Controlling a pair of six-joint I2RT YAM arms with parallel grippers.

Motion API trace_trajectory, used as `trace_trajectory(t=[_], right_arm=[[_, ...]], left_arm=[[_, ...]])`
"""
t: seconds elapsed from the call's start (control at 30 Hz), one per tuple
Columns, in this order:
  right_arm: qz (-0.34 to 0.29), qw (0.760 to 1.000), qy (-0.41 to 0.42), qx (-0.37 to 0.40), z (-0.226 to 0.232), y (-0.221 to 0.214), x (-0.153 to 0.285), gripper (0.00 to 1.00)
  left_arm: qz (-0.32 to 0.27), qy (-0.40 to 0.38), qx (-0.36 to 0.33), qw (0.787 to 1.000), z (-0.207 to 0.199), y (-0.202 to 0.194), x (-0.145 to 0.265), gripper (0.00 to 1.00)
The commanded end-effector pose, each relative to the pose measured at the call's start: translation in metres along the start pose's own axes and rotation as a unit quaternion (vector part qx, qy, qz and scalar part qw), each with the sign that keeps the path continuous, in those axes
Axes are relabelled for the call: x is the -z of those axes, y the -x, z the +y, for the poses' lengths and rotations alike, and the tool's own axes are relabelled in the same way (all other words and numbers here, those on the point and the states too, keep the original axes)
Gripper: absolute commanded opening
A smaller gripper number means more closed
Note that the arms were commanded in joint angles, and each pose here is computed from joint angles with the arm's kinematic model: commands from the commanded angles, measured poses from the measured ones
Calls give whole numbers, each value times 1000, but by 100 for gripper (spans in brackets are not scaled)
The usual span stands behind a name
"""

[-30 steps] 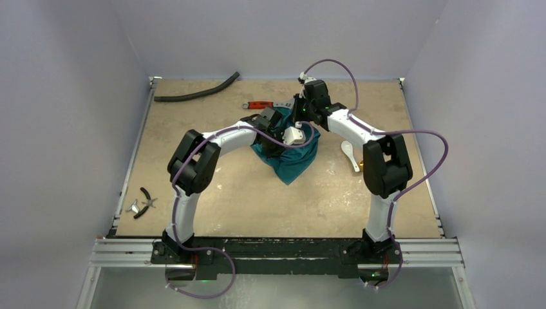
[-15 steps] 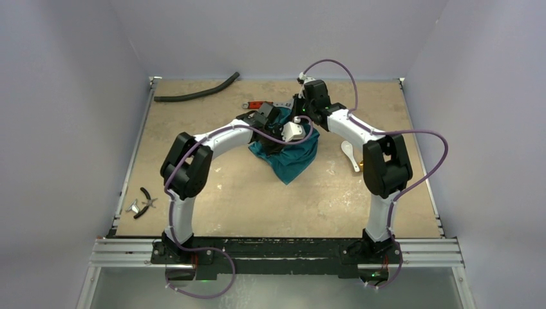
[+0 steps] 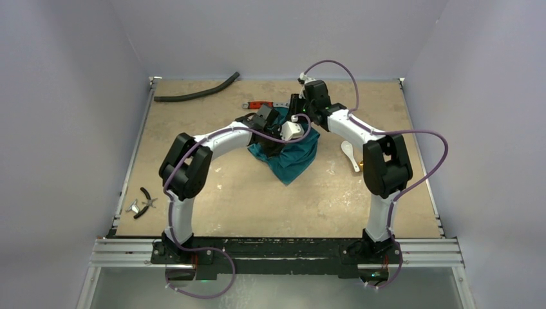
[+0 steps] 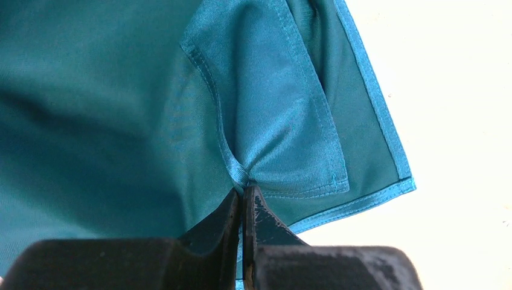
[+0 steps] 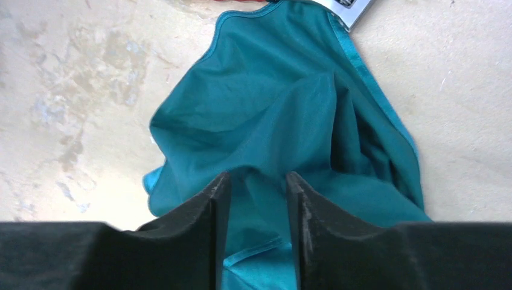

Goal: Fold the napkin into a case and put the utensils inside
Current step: Pick up the crumpled napkin from the center of the board.

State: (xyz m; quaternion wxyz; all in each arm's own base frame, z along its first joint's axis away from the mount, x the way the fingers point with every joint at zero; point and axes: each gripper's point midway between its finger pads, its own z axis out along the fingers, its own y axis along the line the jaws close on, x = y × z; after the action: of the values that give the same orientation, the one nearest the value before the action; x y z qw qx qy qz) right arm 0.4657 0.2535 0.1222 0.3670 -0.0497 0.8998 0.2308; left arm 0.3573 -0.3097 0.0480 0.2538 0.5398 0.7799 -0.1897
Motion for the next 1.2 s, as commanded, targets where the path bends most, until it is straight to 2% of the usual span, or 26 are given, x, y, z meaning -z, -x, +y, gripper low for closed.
trace_trajectory(t=[0.0, 0.03, 0.13, 0.17, 0.23, 0.3, 0.47, 0.57, 0.63, 0.83, 1.03, 1.17], right_arm=[[-15, 1000, -6, -7, 3, 9, 19, 55], [-14, 1000, -11, -14, 2, 7, 24, 64], [-33, 996, -63, -54, -11, 7, 52, 85], [-42, 994, -79, -65, -16, 6, 64, 90], [-56, 989, -100, -91, -24, -5, 86, 93], [-67, 986, -98, -116, -26, -21, 104, 94], [9, 982, -6, -191, 5, -115, 113, 94], [31, 977, 32, -208, 24, -156, 113, 93], [38, 974, 59, -214, 38, -167, 111, 93], [23, 970, 50, -236, 36, -166, 98, 92], [-32, 971, 74, -223, 37, -120, 84, 89], [-51, 971, 93, -216, 43, -95, 82, 80]], left_arm=[[-60, 40, 43, 996, 12, 26, 18, 0], [-66, 44, 52, 996, 13, 26, 19, 0], [-84, 57, 77, 992, 18, 27, 24, 0], [-91, 56, 85, 991, 17, 28, 27, 0], [-107, 55, 90, 989, 15, 31, 33, 0], [-119, 57, 94, 987, 14, 34, 38, 0], [-126, 65, 125, 982, 18, 36, 40, 0], [-129, 64, 132, 981, 19, 36, 40, 0], [-126, 66, 136, 980, 19, 35, 40, 0], [-119, 56, 136, 982, 14, 31, 41, 0], [-118, 51, 137, 982, 9, 31, 48, 0], [-115, 54, 129, 983, 7, 26, 51, 0]])
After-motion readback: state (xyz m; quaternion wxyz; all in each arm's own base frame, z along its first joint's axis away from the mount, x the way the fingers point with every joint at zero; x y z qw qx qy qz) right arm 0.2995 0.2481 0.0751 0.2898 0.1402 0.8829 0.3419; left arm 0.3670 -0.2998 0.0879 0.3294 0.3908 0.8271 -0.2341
